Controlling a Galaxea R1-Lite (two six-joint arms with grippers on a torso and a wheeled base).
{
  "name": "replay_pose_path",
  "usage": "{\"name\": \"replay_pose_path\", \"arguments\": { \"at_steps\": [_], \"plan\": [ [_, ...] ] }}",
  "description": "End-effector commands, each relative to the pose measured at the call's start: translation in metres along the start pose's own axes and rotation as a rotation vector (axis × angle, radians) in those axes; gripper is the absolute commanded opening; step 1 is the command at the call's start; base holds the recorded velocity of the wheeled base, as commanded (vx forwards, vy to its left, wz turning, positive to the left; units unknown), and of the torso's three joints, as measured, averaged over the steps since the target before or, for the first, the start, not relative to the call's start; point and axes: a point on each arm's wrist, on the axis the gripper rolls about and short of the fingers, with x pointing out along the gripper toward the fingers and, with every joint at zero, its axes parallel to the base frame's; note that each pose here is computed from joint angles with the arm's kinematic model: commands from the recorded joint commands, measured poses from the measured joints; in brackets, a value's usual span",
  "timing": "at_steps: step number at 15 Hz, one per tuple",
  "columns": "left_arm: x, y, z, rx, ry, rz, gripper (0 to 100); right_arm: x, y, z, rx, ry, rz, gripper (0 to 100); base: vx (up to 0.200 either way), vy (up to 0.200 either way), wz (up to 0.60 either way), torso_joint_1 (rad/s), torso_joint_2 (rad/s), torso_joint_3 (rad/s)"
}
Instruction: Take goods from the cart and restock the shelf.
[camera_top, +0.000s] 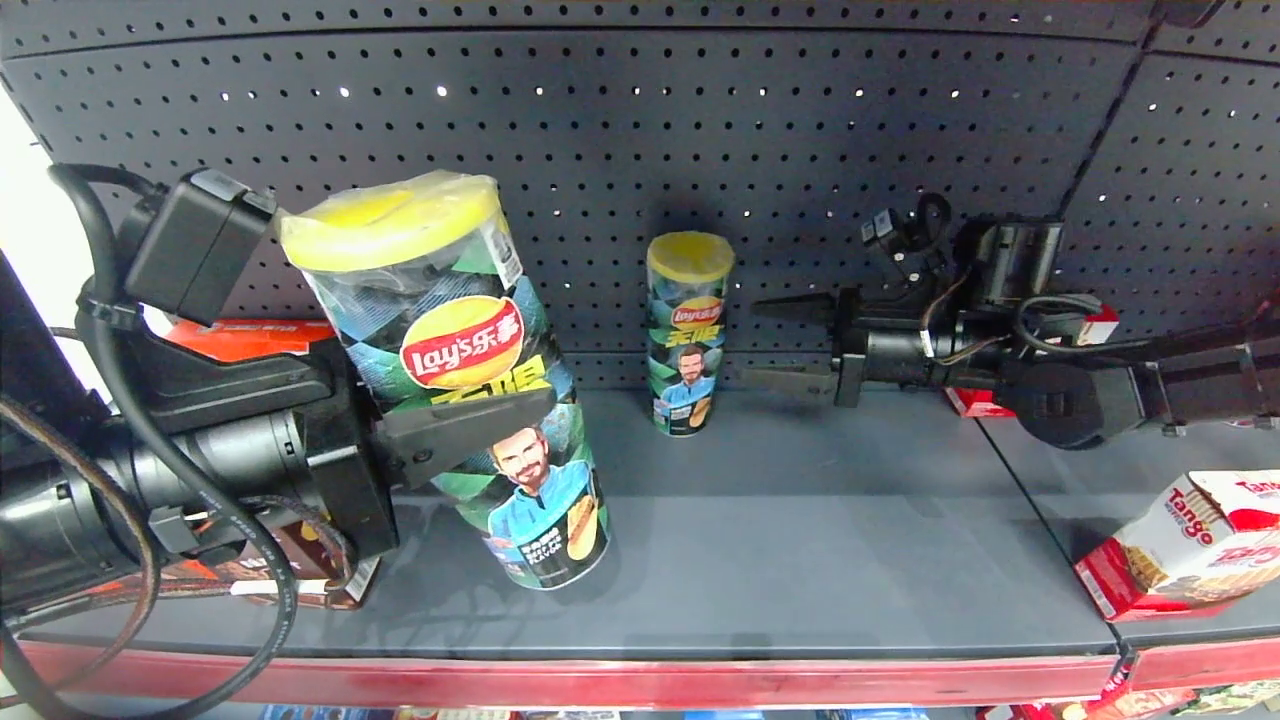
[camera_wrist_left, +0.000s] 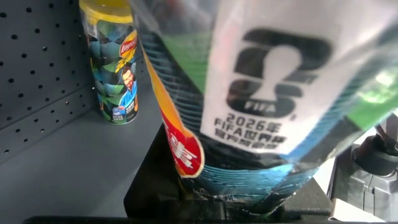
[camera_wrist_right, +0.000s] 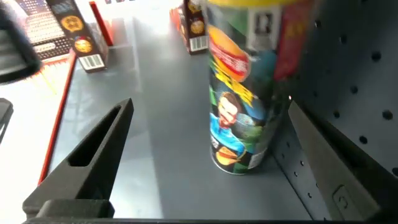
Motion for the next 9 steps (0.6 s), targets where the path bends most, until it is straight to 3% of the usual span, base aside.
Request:
{"name": "replay_pose_path", "arguments": {
  "at_steps": [1,5,9],
  "plan": [
    [0.000,0.000,0.000,0.001,-0.001,-0.001,0,0.010,-0.009,-0.014,0.020,0.010,0.005,100,0.000,0.000,0.00,0.000,0.00,0.000],
    [0.000,0.000,0.001,0.001,-0.004,-0.002,0,0.023,-0.034,-0.022,0.038,0.025,-0.011,100,0.000,0.000,0.00,0.000,0.00,0.000],
    [0.000,0.000,0.003,0.004,-0.008,0.001,0,0.034,-0.041,-0.025,0.045,0.028,0.002,100,0.000,0.000,0.00,0.000,0.00,0.000]
  ]
}}
